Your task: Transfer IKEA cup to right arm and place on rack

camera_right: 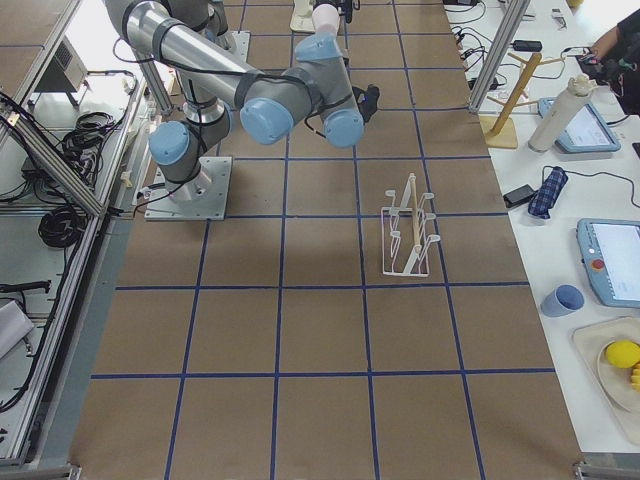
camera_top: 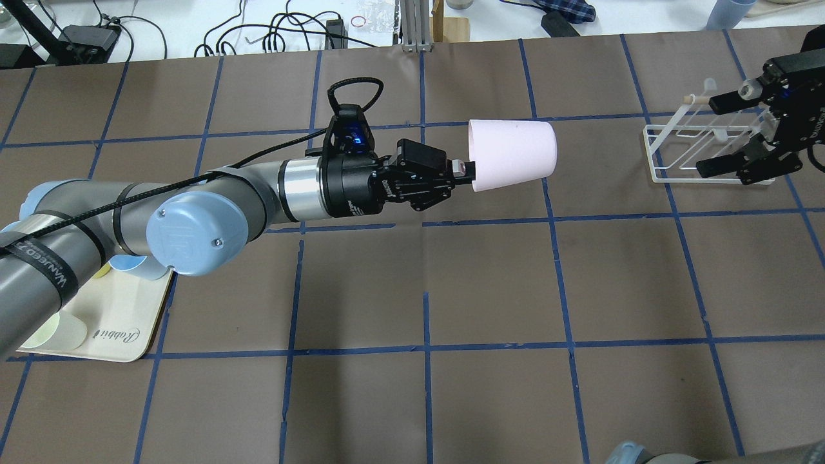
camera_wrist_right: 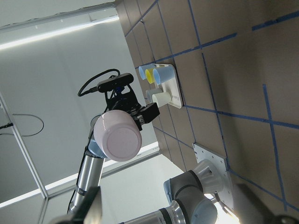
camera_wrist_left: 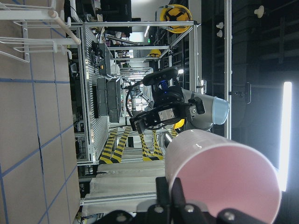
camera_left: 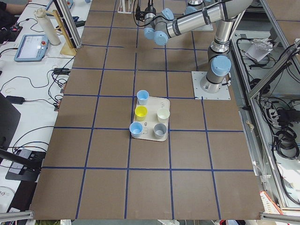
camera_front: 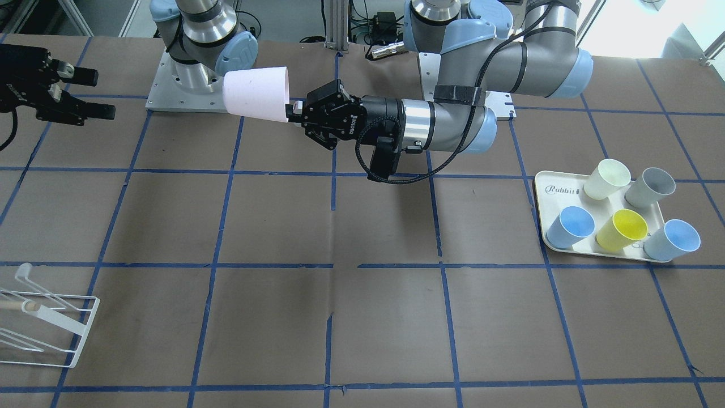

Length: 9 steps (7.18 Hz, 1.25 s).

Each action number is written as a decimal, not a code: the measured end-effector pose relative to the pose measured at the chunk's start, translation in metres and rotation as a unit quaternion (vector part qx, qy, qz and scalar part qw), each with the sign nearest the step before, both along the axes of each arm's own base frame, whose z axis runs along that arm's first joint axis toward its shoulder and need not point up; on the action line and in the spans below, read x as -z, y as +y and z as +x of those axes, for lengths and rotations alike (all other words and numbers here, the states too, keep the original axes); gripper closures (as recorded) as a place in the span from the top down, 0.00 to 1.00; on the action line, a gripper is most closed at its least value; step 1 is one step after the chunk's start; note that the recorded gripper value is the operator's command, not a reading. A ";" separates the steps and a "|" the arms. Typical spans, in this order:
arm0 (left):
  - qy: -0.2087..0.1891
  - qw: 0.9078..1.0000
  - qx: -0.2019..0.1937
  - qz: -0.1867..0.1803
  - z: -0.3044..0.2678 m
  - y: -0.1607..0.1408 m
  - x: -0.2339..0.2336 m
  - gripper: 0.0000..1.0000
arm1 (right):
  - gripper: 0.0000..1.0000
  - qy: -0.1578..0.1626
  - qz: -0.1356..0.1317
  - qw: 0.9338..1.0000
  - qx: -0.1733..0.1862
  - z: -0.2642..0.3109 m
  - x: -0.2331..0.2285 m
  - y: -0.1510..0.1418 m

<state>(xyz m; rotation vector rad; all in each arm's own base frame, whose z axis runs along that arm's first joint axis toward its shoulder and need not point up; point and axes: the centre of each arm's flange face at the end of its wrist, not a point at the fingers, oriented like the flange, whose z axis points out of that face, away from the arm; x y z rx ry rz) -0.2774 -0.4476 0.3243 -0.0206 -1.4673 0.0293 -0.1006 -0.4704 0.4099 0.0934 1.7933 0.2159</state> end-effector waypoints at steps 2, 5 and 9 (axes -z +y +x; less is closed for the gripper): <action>0.001 1.000 0.000 -0.004 0.000 0.000 -0.001 0.00 | 1.00 -0.048 -0.053 0.997 -0.031 0.013 0.012 -0.001; 0.003 1.000 0.000 -0.006 -0.002 0.000 -0.001 0.00 | 1.00 -0.094 -0.089 0.990 -0.049 0.045 0.018 0.005; 0.030 1.000 0.003 -0.008 -0.026 0.009 -0.004 0.00 | 1.00 -0.111 -0.096 0.989 -0.018 0.130 0.027 -0.010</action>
